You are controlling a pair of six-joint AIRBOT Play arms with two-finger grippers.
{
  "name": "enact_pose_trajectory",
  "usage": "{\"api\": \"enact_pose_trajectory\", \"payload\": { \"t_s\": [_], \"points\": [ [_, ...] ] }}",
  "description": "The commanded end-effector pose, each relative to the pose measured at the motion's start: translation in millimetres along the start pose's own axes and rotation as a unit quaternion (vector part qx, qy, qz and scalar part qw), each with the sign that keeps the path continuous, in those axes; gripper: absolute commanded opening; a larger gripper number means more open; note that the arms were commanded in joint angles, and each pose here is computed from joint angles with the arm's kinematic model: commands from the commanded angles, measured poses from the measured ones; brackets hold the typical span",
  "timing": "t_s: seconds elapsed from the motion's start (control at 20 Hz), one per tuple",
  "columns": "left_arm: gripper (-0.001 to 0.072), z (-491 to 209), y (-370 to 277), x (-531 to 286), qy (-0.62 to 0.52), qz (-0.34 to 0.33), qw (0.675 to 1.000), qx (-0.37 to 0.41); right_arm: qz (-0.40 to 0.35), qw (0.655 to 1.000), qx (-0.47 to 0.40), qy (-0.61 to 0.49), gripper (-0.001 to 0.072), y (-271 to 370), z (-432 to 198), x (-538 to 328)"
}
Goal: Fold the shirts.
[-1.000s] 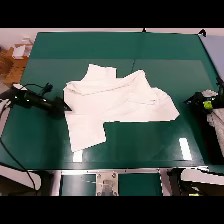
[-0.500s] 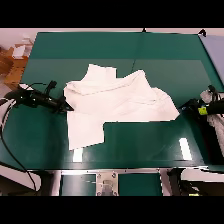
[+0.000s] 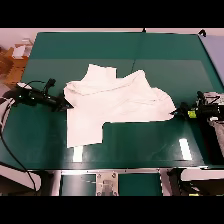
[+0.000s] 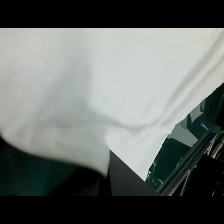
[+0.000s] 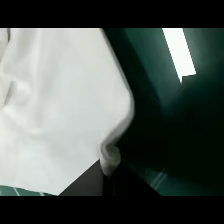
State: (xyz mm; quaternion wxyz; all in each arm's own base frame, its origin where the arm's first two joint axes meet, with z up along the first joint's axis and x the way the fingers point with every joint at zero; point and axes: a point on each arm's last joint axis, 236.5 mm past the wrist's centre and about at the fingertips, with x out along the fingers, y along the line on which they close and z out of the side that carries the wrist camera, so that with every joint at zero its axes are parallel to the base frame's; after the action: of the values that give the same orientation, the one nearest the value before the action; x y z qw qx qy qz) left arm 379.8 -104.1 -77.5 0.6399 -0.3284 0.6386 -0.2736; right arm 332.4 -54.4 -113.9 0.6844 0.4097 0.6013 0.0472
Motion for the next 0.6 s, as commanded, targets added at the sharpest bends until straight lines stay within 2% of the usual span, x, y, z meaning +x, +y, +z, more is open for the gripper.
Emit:
{"api": "enact_pose_trajectory", "payload": {
  "t_s": [0.0, 0.15, 0.2, 0.3, 0.4, 0.55],
  "points": [
    [0.0020, 13.1, -40.8, -19.4, -0.014, -0.044, 0.998, 0.032, 0.111, 0.993, -0.030, -0.036, 0.0020, 62.5, 19.8, -14.2],
    [0.0019, 43.5, -146.2, -89.2, -0.107, -0.095, 0.979, 0.148, 0.210, 0.965, -0.118, -0.104, 0.0020, 158.7, 39.9, -88.5],
    [0.0019, 46.0, -192.6, -122.7, -0.151, -0.107, 0.962, 0.202, 0.227, 0.950, -0.160, -0.143, 0.0020, 194.0, 44.6, -126.8],
    [0.0019, 29.5, -296.2, -202.5, -0.255, -0.102, 0.903, 0.330, 0.251, 0.899, -0.257, -0.251, 0.0020, 272.9, 41.3, -224.0],
    [0.0020, -18.9, -401.8, -290.5, -0.386, -0.074, 0.802, 0.449, 0.262, 0.827, -0.332, -0.370, 0.0020, 344.6, 12.7, -326.8],
    [0.0021, -146.2, -520.9, -386.4, -0.533, -0.065, 0.630, 0.561, 0.237, 0.716, -0.412, -0.511, 0.0020, 413.2, -68.2, -444.4]
  ]
}}
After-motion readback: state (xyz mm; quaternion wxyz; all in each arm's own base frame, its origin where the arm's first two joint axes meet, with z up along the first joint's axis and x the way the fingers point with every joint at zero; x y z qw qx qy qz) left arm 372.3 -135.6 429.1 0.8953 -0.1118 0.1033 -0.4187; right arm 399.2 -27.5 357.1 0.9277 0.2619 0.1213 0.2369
